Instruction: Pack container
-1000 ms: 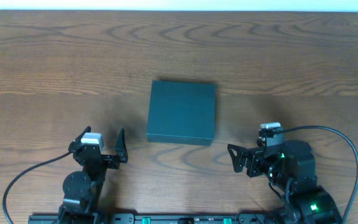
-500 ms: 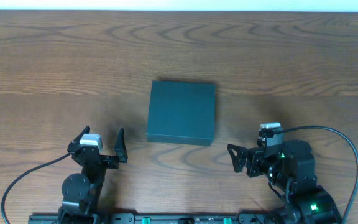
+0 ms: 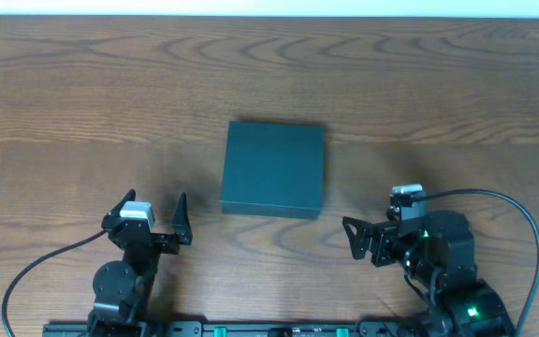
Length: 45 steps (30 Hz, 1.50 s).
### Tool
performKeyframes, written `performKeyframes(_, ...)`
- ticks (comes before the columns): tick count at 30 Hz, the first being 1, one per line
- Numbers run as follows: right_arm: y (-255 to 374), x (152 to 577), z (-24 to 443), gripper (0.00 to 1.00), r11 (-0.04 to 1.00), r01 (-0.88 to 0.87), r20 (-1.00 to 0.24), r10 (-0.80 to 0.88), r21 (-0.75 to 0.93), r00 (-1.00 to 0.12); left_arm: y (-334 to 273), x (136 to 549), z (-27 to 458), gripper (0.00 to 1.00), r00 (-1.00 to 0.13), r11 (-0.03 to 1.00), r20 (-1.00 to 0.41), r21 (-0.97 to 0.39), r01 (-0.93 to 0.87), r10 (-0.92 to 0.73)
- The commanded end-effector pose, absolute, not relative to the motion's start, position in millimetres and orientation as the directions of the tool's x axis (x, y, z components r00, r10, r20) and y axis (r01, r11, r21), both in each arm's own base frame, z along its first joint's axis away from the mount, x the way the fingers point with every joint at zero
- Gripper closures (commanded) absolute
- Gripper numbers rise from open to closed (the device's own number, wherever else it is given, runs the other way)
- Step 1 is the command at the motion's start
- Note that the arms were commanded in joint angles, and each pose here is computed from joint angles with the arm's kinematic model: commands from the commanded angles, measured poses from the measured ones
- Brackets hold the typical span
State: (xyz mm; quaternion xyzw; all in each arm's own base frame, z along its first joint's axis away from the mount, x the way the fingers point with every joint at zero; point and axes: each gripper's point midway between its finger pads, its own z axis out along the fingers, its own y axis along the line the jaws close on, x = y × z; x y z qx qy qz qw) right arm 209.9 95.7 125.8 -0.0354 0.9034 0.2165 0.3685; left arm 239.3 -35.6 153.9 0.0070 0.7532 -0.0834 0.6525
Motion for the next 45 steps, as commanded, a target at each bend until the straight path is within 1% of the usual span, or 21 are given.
performKeyframes(1, 96.5, 210.0, 128.2, 0.01, 0.902, -0.225, -0.685, 0.099, 0.367, -0.722, -32.1, 240.3, 135.6, 0.04, -0.182, 0.989, -0.979, -0.114, 0.093, -0.096)
performKeyframes(6, 80.1, 214.0, 123.3, 0.01, 0.946, -0.224, -0.722, 0.015, 0.234, -0.691, -32.1, 240.3, 135.6, 0.04, -0.182, 0.989, -0.979, -0.114, 0.093, -0.096)
performKeyframes(10, 60.5, 216.7, 128.7, 0.01, 0.973, -0.211, -0.790, -0.059, 0.091, -0.610, -32.1, 240.3, 135.6, 0.04, -0.182, 0.989, -0.979, -0.114, 0.093, -0.096)
performKeyframes(13, 48.8, 217.5, 129.0, 0.01, 0.985, -0.164, -0.827, -0.048, 0.054, -0.561, -32.1, 240.3, 135.6, 0.04, -0.182, 0.989, -0.979, -0.114, 0.093, -0.096)
performKeyframes(16, 42.6, 218.9, 121.6, 0.01, 0.990, -0.136, -0.857, -0.034, 0.042, -0.514, -32.1, 240.3, 135.6, 0.04, -0.182, 0.989, -0.979, -0.114, 0.093, -0.096)
performKeyframes(22, 43.7, 225.0, 98.6, 0.01, 0.989, -0.136, -0.901, -0.006, 0.059, -0.434, -32.1, 240.3, 135.6, 0.04, -0.182, 0.989, -0.979, -0.114, 0.093, -0.096)
performKeyframes(24, 43.3, 227.3, 105.9, 0.01, 0.989, -0.139, -0.916, -0.011, 0.049, -0.402, -32.1, 240.3, 135.6, 0.04, -0.182, 0.989, -0.979, -0.114, 0.093, -0.096)
performKeyframes(31, 38.1, 228.5, 113.3, 0.01, 0.993, -0.113, -0.931, -0.001, 0.044, -0.365, -32.1, 240.3, 135.6, 0.04, -0.182, 0.989, -0.979, -0.114, 0.093, -0.096)
performKeyframes(35, 37.3, 227.6, 134.9, 0.01, 0.992, -0.116, -0.962, 0.023, 0.056, -0.271, -32.1, 240.3, 135.6, 0.04, -0.182, 0.989, -0.979, -0.114, 0.093, -0.096)
performKeyframes(45, 37.9, 227.4, 136.1, 0.01, 0.991, -0.119, -0.964, 0.025, 0.059, -0.266, -32.1, 240.3, 135.6, 0.04, -0.182, 0.989, -0.979, -0.114, 0.093, -0.096)
